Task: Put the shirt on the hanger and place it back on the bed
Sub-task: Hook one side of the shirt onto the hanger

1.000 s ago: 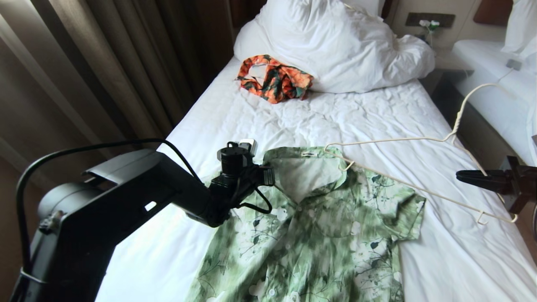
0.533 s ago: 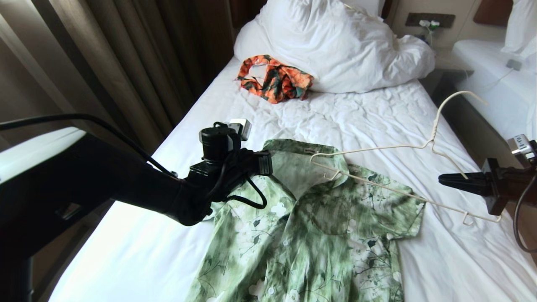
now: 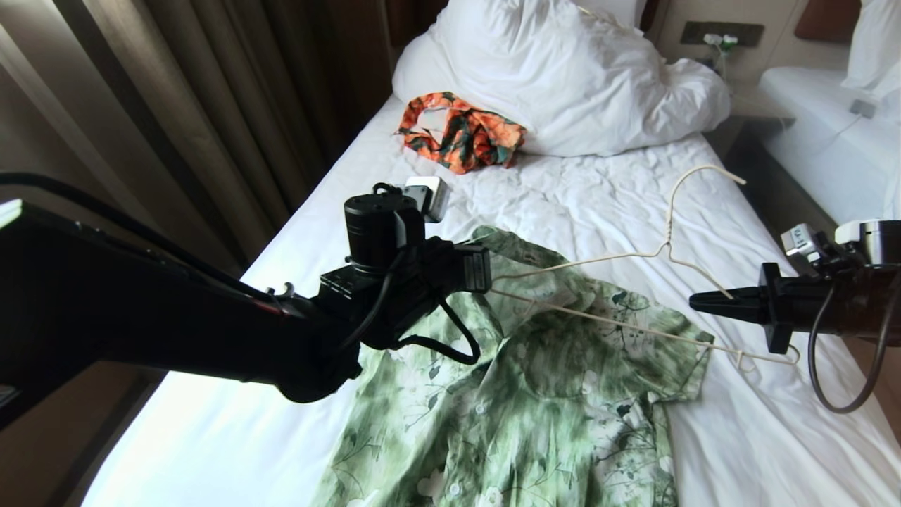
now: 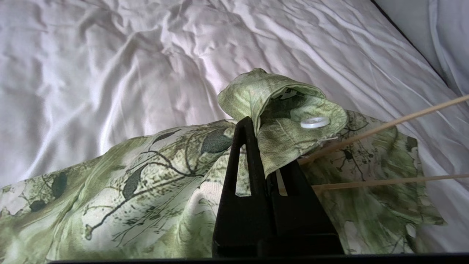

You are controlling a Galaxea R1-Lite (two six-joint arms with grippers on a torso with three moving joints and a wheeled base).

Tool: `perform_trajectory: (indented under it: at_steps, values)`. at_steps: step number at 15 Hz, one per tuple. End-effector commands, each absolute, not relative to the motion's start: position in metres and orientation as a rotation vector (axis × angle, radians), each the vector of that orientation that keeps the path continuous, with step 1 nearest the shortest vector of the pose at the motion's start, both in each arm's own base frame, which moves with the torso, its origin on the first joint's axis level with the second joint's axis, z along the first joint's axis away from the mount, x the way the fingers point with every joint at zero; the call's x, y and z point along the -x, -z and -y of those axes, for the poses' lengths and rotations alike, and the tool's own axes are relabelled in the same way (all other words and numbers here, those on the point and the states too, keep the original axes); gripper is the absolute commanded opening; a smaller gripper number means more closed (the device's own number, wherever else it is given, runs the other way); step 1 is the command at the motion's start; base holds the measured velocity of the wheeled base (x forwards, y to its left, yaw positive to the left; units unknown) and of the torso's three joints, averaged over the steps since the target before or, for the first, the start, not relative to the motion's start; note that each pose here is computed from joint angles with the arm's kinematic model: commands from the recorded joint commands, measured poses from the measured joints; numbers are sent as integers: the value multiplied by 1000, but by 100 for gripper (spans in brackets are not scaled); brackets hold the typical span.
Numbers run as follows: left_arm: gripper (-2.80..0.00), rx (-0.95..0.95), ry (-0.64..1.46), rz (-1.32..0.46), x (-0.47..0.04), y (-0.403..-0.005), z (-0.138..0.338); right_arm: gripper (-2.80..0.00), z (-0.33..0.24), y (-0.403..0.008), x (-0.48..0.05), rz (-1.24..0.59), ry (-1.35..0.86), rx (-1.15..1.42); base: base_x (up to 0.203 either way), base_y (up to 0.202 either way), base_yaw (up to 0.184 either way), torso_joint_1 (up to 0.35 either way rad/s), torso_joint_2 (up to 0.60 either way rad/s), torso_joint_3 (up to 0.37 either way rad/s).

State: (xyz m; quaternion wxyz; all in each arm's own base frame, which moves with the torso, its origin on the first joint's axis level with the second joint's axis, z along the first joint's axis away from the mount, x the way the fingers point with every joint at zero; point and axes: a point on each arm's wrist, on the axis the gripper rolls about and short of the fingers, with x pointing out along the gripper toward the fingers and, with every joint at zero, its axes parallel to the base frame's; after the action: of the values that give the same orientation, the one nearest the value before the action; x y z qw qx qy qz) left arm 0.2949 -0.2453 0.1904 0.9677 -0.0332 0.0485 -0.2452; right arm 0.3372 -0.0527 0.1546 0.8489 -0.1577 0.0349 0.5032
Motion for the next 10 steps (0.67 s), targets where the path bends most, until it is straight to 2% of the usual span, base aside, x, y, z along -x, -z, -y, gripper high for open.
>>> perform_trajectory:
  at_steps: [1, 5, 10]
  values:
    - [-280, 70, 548, -90, -278, -193, 263, -280, 46, -154, -340, -72, -1075, 340, 0, 0, 0, 0, 0, 0]
    - [-280, 73, 654, -89, -244, -194, 299, -280, 45, -161, -342, -73, -1051, 361, 0, 0, 0, 0, 0, 0]
    - [-280, 87, 719, -71, -228, -207, 336, -280, 22, -159, -336, -89, -1112, 333, 0, 0, 0, 0, 0, 0]
